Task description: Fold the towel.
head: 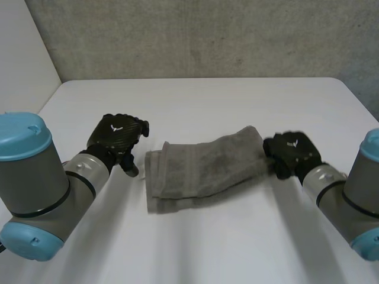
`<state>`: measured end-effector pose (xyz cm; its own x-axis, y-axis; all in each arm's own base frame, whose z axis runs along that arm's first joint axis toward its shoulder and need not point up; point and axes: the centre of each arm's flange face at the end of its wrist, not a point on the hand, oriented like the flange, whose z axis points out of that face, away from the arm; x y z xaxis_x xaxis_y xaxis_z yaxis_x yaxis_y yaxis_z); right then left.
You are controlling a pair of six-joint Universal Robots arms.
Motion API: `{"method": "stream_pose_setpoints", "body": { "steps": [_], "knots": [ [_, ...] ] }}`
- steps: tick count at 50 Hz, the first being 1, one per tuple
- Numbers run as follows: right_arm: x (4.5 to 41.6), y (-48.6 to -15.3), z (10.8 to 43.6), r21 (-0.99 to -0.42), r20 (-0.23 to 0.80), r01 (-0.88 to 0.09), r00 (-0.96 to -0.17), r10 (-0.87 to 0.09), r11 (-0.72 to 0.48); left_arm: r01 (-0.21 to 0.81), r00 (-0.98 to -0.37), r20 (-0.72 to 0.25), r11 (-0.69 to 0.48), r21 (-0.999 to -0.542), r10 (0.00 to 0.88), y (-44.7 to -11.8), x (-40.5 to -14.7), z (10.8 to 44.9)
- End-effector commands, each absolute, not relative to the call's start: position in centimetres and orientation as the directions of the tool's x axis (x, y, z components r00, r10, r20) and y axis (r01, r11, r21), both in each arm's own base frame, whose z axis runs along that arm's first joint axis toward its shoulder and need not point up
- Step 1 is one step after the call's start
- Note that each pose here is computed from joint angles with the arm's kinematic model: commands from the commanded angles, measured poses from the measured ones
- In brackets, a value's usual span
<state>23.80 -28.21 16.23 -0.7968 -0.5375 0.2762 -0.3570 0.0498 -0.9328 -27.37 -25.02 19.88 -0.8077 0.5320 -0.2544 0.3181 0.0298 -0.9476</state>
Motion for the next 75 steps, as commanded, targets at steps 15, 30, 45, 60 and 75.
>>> {"method": "stream_pose_setpoints", "body": {
  "steps": [15, 30, 45, 60, 75],
  "knots": [
    [40.2, -20.3, 17.6, -0.942, 0.285, -0.28, -0.381, -0.88, -0.184, 0.172, -0.922, -0.153, 0.023, -0.985, 0.355, -28.3, -22.3, 23.9],
    [39.0, -18.2, 20.8, -0.94, 0.312, -0.276, -0.471, -0.825, -0.198, 0.166, -0.91, -0.143, 0.026, -0.986, 0.389, -28.3, -23.5, 23.4],
    [35.0, -22.1, 20.5, -0.933, 0.328, -0.333, -0.637, -0.697, -0.135, 0.181, -0.872, -0.143, 0.037, -0.983, 0.469, -27.2, -26.5, 22.1],
    [37.3, -23.8, 17.7, -0.932, 0.32, -0.343, -0.623, -0.714, -0.118, 0.189, -0.874, -0.139, 0.062, -0.98, 0.465, -27.6, -26.3, 21.2],
    [38.5, -23.9, 15.2, -0.942, 0.223, -0.335, -0.624, -0.749, -0.001, 0.185, -0.876, -0.136, 0.063, -0.981, 0.462, -27.7, -26.2, 21.3]
  ]
}}
